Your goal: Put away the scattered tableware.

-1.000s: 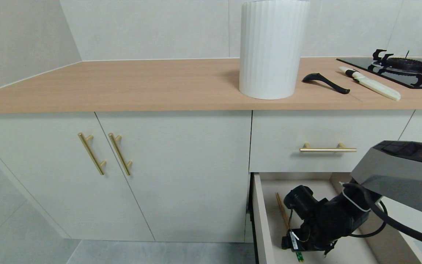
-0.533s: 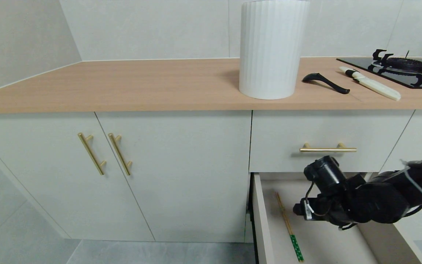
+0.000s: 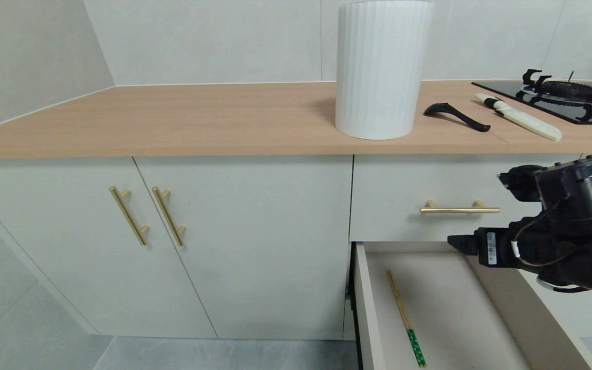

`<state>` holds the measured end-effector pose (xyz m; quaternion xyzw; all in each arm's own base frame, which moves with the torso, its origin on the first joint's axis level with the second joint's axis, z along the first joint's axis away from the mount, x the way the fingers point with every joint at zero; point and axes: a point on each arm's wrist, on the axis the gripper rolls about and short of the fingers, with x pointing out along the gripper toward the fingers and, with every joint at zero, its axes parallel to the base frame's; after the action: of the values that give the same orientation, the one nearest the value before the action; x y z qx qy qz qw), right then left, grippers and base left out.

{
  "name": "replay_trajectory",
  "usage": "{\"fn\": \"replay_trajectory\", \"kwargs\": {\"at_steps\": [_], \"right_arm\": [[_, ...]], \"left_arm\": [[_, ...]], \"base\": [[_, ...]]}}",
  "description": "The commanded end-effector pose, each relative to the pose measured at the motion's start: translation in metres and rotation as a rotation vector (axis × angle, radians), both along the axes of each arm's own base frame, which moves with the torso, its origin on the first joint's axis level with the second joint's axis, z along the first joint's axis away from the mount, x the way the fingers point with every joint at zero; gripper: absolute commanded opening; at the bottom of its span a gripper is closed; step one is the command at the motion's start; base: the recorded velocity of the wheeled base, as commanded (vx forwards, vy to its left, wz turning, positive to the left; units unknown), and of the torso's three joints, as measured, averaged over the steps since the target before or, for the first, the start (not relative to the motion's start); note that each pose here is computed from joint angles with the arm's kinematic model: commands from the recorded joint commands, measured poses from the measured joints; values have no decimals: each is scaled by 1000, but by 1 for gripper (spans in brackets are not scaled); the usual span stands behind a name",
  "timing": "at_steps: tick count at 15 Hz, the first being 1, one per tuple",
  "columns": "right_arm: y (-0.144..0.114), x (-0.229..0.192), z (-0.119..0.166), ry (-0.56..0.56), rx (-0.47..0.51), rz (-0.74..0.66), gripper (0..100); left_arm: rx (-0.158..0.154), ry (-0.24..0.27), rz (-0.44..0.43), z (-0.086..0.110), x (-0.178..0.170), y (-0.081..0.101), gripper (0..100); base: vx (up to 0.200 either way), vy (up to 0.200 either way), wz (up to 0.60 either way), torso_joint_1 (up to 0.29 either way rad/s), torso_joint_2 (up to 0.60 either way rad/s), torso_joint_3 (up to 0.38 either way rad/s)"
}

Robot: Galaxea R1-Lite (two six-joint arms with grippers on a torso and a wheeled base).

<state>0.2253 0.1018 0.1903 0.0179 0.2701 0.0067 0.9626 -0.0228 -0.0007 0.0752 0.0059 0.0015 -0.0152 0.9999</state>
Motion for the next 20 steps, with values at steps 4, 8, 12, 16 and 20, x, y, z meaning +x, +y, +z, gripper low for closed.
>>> {"fn": "replay_trajectory", "kwargs": {"at_steps": [4,8,12,16,20], "right_arm": [[-12,-14,22,-84,26,-12,100],[-12,-14,21,-82,24,-14,100],[-12,-14,21,-80,23,-14,100],[-12,-14,20,-79,23,-14,100],[-12,-14,19,-75,19,-13,100]], "left_arm": [[0,0,0,0,0,0,100],[0,0,0,0,0,0,100],[0,0,0,0,0,0,100],[0,0,0,0,0,0,100],[0,0,0,0,0,0,100]], "base": [[0,0,0,0,0,0],[0,0,0,4,-21,-10],[0,0,0,77,-256,-265],[0,0,0,140,-527,-306],[0,0,0,173,-476,-304]]}}
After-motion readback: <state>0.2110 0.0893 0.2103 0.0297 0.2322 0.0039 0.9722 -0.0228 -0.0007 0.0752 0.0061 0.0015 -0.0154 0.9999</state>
